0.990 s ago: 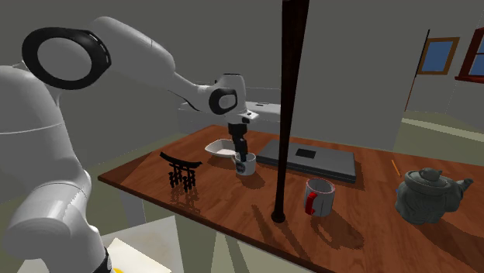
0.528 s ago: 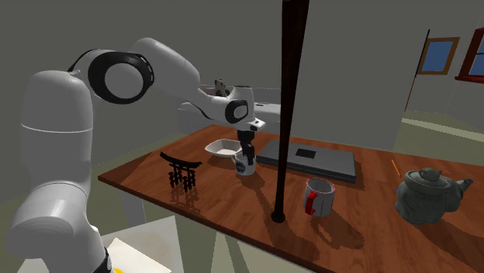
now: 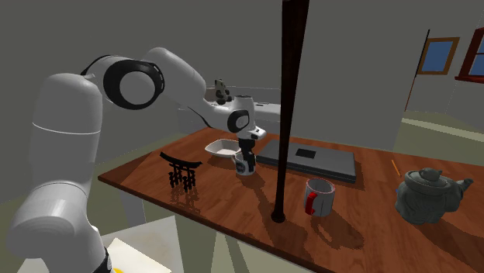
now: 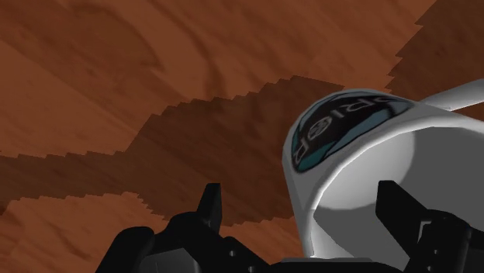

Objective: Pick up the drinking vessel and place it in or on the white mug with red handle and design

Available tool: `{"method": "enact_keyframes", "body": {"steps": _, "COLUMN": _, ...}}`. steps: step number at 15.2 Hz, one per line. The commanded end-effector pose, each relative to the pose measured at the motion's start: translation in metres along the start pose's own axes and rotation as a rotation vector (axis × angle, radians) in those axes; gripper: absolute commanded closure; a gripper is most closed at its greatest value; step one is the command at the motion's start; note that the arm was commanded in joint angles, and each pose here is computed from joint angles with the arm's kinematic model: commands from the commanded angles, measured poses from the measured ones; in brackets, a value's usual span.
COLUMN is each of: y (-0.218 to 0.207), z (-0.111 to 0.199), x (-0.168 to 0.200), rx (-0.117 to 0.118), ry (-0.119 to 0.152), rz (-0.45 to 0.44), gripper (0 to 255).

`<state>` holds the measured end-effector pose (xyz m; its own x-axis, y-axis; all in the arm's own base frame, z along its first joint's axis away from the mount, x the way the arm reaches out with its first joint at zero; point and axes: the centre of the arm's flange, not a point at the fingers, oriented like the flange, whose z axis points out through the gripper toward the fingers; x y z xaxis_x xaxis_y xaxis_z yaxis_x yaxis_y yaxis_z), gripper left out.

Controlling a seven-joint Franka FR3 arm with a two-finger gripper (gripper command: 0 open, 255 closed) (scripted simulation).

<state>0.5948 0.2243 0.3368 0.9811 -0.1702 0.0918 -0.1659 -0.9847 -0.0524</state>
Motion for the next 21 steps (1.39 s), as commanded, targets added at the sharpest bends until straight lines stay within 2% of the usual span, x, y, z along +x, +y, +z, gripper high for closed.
{"method": "enact_keyframes", "body": {"steps": 1, "y": 0.000, "z": 0.002, "x": 0.000, "rx": 0.000, "ry": 0.000, "rz": 0.000, "gripper": 0}}
{"method": "enact_keyframes", "body": {"steps": 6, "y": 0.000, "z": 0.002, "x": 0.000, "rx": 0.000, "ry": 0.000, "rz": 0.000, "gripper": 0}}
{"method": "enact_keyframes", "body": {"steps": 7, "y": 0.000, "z": 0.002, "x": 0.000, "rx": 0.000, "ry": 0.000, "rz": 0.000, "gripper": 255}}
{"method": "enact_keyframes", "body": {"steps": 16, "y": 0.000, "z": 0.002, "x": 0.000, "rx": 0.000, "ry": 0.000, "rz": 0.000, "gripper": 255}}
{"method": "enact_keyframes", "body": {"steps": 21, "y": -0.002, "z": -0.025, "x": 0.003, "rx": 0.000, "ry": 0.000, "rz": 0.000, "gripper": 255}}
